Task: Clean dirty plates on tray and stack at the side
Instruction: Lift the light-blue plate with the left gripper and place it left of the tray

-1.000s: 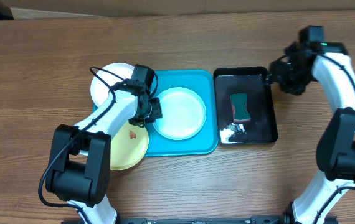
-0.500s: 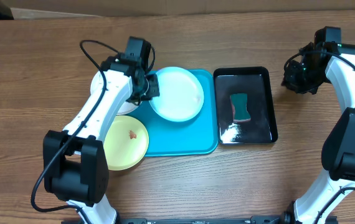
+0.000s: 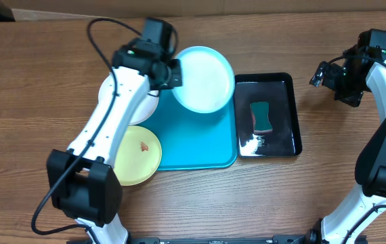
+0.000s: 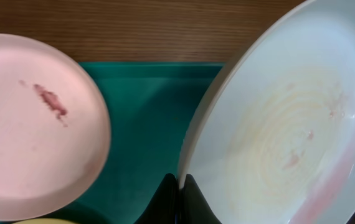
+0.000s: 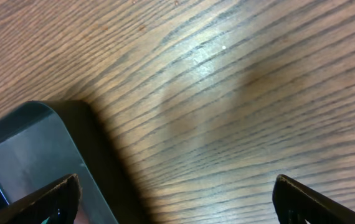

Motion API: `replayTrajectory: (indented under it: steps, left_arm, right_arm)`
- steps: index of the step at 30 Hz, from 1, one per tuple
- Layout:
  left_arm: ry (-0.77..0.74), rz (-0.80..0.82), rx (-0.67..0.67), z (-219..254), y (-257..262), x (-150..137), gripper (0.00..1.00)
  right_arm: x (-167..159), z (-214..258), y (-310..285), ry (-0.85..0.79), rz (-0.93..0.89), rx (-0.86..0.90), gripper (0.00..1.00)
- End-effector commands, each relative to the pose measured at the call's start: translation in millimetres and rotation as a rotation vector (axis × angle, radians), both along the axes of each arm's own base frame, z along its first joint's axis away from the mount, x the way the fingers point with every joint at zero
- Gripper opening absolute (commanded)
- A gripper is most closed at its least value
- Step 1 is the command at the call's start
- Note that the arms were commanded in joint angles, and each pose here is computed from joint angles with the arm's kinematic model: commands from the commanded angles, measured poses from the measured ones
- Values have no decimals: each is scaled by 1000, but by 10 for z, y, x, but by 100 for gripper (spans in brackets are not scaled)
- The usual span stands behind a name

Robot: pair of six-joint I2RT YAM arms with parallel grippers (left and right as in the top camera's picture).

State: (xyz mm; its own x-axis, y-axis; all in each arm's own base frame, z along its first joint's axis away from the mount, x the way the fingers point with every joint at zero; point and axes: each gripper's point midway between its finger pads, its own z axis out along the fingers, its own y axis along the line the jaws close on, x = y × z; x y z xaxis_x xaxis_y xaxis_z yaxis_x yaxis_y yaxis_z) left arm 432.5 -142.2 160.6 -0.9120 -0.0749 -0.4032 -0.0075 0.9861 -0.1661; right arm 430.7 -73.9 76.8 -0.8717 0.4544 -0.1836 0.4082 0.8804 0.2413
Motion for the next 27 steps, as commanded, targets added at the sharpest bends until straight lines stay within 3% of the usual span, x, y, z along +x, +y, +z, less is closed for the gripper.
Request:
replayTrajectory:
  steps: [1, 7, 16, 27]
  left_arm:
    - [-63, -103, -3, 135, -407, -24, 4]
    - [-142, -163, 102, 244, -755, -128, 4]
    - [-346, -251, 413, 526, -1129, -336, 4]
    - [-548, -336, 619, 856, -1515, -567, 4]
  right_arm:
    - [113, 179, 4, -59, 2, -9, 100]
    - [112, 179, 3, -59, 2, -9, 100]
    - [113, 179, 4, -60, 2, -9, 100]
    - [116, 180, 3, -61, 2, -9, 100]
